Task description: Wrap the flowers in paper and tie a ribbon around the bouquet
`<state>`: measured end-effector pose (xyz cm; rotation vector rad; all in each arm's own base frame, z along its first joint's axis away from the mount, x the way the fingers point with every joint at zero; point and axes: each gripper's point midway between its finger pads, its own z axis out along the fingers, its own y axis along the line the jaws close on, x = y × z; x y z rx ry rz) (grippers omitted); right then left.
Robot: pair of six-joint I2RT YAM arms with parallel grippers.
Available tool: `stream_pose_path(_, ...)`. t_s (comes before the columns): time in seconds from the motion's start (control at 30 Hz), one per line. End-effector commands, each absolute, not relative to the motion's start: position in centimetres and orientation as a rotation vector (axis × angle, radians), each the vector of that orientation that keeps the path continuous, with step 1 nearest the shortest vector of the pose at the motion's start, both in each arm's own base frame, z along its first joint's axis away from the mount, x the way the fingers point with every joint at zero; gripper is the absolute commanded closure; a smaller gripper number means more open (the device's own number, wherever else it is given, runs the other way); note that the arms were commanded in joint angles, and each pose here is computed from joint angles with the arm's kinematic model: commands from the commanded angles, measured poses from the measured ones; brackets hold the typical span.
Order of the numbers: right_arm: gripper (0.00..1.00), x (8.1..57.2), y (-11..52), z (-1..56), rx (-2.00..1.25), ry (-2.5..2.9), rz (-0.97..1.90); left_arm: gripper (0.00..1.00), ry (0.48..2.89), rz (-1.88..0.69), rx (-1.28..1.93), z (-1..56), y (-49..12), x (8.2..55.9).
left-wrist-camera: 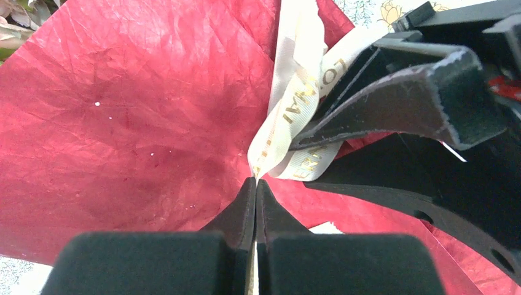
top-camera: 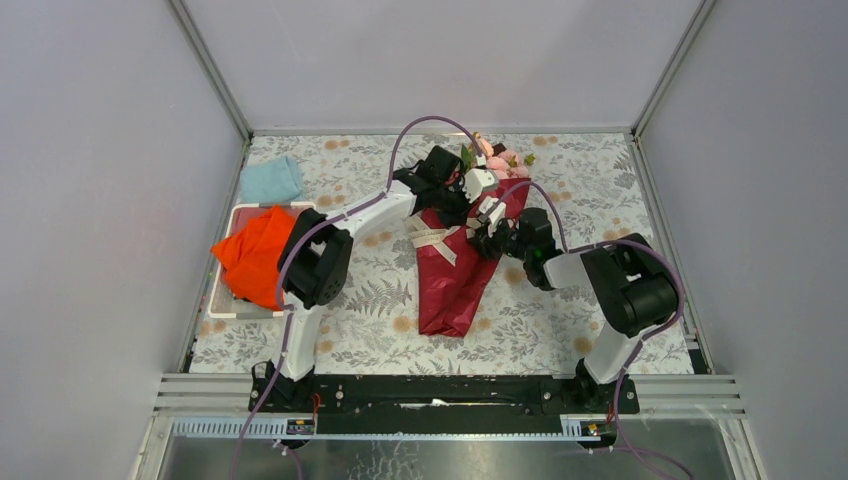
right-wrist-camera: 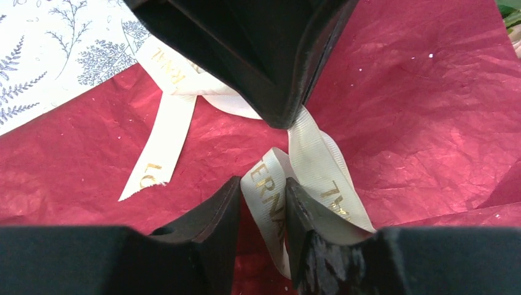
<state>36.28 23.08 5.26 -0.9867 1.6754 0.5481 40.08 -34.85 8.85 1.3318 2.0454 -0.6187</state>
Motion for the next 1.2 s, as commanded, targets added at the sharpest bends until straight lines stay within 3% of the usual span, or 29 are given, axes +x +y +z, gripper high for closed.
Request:
stream_pose_path(0.0, 0.70, 38.1, 23.9, 7.7, -0.929, 1.601, 0.528, 1.00, 1.998, -0.640, 1.306, 9.7, -35.7, 41.3)
stream_pose_path(0.1, 0.90, 37.9, 24.2, 8.1, -0.910, 1.598, 0.559, 1.00, 2.001, -0.642, 1.308, 9.6, -35.6, 41.2)
stream_pose_path(0.2, 1.00, 37.5, 24.3, 9.1, -0.889, 1.588, 0.587, 1.00, 2.004, -0.644, 1.308, 9.6, -35.6, 41.1)
stream_pose_path(0.8, 1.00, 29.7, 24.5, 13.0, -0.659, 1.682, 0.956, 1.00, 2.035, -0.669, 1.308, 8.9, -35.5, 40.6)
stream_pose_path(0.83, 1.00, 29.6, 24.4, 12.6, -0.633, 1.706, 0.968, 0.90, 2.040, -0.666, 1.314, 9.2, -35.5, 40.4)
stream_pose_path(0.87, 1.00, 29.6, 24.4, 12.3, -0.612, 1.724, 0.976, 0.73, 2.044, -0.660, 1.318, 9.6, -35.3, 40.3)
stream_pose_path(1.03, 1.00, 29.7, 23.9, 10.5, -0.536, 1.815, 0.982, 0.21, 2.094, -0.568, 1.272, 13.0, -32.3, 40.2)
stream_pose_path(1.1, 1.00, 29.7, 23.9, 10.1, -0.529, 1.838, 0.986, 0.13, 2.133, -0.538, 1.216, 13.8, -29.8, 40.4)
stream_pose_path(1.17, 1.00, 29.8, 23.9, 9.9, -0.525, 1.840, 0.984, 0.11, 2.165, -0.543, 1.150, 14.0, -26.9, 40.8)
